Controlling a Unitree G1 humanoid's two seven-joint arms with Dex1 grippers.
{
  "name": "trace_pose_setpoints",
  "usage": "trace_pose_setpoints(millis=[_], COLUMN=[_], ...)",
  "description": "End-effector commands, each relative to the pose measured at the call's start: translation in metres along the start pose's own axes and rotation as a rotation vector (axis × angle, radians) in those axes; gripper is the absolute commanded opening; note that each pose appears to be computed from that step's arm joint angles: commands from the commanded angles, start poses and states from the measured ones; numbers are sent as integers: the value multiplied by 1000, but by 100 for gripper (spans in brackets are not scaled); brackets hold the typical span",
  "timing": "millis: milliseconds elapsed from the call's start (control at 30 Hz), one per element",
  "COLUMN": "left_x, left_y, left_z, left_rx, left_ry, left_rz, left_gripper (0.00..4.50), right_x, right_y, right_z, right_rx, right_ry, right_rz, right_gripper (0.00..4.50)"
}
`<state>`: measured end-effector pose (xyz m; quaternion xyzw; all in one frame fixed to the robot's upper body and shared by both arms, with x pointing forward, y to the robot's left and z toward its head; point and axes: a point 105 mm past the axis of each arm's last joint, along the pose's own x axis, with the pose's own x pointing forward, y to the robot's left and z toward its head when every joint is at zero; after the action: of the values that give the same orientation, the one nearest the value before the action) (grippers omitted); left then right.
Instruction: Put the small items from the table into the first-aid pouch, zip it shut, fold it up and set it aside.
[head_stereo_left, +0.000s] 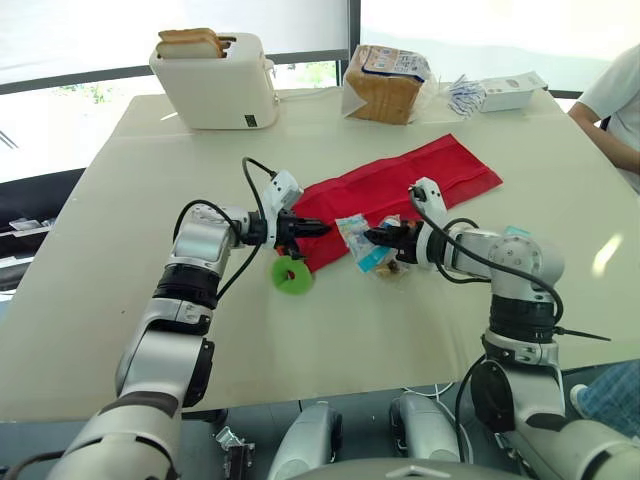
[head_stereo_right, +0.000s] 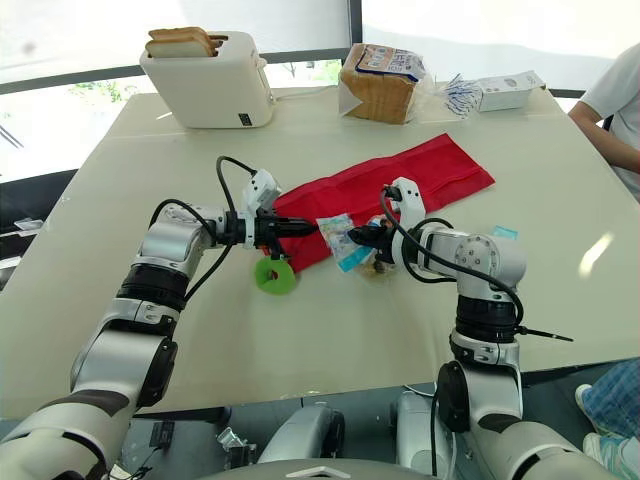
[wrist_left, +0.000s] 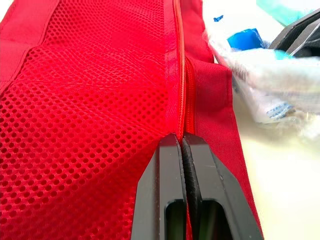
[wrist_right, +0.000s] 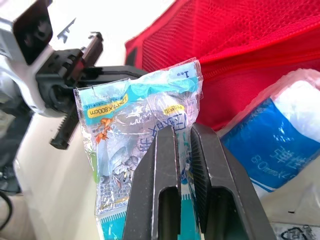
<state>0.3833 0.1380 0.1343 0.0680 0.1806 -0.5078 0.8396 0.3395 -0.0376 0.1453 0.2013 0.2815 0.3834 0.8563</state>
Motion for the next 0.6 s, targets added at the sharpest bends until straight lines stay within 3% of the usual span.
trace_pose_setpoints(millis=[33, 300, 600], left_x=[-5, -6, -7], left_y=[-3, -7, -10], left_z=[19, 19, 10], left_rx=[27, 22, -7], left_ry=[-70, -76, -57], left_rz=[-6, -18, -18], left_gripper=[5, 5, 5], right_x=[10, 49, 57], right_y=[8, 9, 1], right_z=[1, 11, 23], right_rx=[-151, -245, -340], right_ry=[52, 70, 46], right_rz=[-57, -120, -204], right_gripper=[0, 0, 0])
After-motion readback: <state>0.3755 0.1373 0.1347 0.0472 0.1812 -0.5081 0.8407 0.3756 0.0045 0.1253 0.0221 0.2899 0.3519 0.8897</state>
